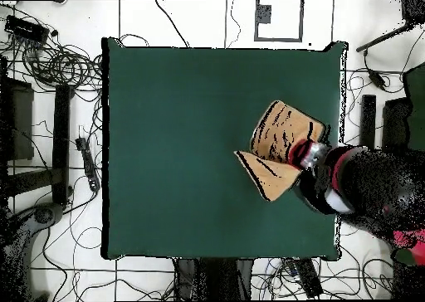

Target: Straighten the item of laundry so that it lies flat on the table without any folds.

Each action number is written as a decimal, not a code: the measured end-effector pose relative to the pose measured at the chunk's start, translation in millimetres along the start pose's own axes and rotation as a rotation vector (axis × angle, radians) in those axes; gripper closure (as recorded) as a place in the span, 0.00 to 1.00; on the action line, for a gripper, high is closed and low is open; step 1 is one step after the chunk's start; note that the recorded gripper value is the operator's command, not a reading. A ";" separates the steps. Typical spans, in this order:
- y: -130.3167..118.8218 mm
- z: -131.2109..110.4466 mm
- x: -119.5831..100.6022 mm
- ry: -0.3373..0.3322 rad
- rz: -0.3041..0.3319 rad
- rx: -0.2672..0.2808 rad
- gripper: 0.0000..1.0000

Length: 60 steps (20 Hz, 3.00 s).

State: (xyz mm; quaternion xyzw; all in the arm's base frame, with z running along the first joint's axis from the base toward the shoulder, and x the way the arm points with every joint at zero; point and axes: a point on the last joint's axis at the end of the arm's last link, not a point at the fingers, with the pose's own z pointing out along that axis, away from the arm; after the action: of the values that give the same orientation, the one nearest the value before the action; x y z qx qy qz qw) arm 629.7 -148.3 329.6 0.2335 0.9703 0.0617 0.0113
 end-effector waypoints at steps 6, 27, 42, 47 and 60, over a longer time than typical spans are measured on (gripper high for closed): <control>-17.9 -24.9 -6.8 0.031 -0.007 0.020 1.00; -51.4 -74.2 -39.2 0.021 -0.138 0.044 1.00; -51.5 -73.1 -39.0 0.022 -0.143 0.052 1.00; -51.9 -72.5 -38.8 0.022 -0.145 0.055 1.00; -46.1 -78.0 -46.3 -0.004 -0.172 0.074 1.00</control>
State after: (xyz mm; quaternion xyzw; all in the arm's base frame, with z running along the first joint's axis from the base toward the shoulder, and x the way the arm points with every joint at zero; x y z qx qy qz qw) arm 646.2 -219.0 400.8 0.1495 0.9884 0.0240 0.0097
